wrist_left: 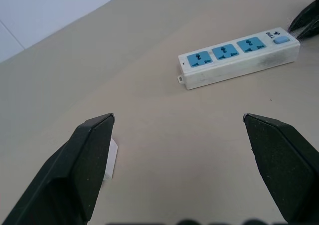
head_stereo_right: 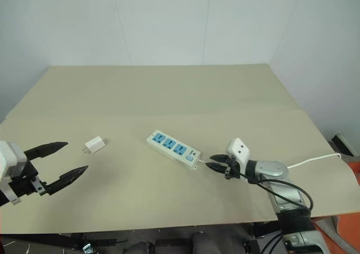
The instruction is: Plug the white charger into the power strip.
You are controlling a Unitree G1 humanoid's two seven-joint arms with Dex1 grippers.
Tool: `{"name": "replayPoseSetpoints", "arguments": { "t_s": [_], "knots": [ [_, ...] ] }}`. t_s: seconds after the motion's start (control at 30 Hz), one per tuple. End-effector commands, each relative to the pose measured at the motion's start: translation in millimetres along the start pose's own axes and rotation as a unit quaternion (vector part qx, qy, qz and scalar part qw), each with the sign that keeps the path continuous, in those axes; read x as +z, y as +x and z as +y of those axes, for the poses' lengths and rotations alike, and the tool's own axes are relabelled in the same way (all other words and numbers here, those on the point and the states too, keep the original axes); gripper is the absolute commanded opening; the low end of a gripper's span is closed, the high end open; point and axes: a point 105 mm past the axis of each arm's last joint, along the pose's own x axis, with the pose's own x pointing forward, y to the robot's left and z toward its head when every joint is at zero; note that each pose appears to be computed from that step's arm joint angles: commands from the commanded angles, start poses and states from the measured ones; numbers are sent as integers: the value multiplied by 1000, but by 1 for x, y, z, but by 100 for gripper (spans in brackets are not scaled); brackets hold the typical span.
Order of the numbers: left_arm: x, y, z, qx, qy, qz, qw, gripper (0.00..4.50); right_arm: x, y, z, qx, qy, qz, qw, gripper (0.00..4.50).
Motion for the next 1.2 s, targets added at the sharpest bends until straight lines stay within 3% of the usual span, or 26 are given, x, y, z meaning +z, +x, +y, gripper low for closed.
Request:
{"name": "replayPoseSetpoints", "arguments": {
  "t_s": [0.03, 0.17, 0.2, 0.53, 0.83, 1.2],
  "knots": [
    [8, 2, 1, -10, 17, -12, 1000, 450, 35, -8, 13, 21, 3, -95, 995, 301],
    [9, 6, 1, -18, 18, -16, 1000, 450, 45, 3, 25, 12, 23, -148, 989, 443],
    [9, 7, 1, -20, 18, -17, 999, 450, 45, 9, 29, 12, 27, -155, 987, 448],
    [9, 13, 1, -31, 18, -24, 999, 450, 29, 62, 27, -13, -9, -146, 989, 448],
    [10, 7, -1, -21, 20, -21, 999, 450, 22, 69, 13, -4, -23, -134, 991, 448],
    [11, 5, -1, -17, 23, -18, 999, 450, 10, 75, 27, 46, -16, -108, 993, 448]
  ]
}}
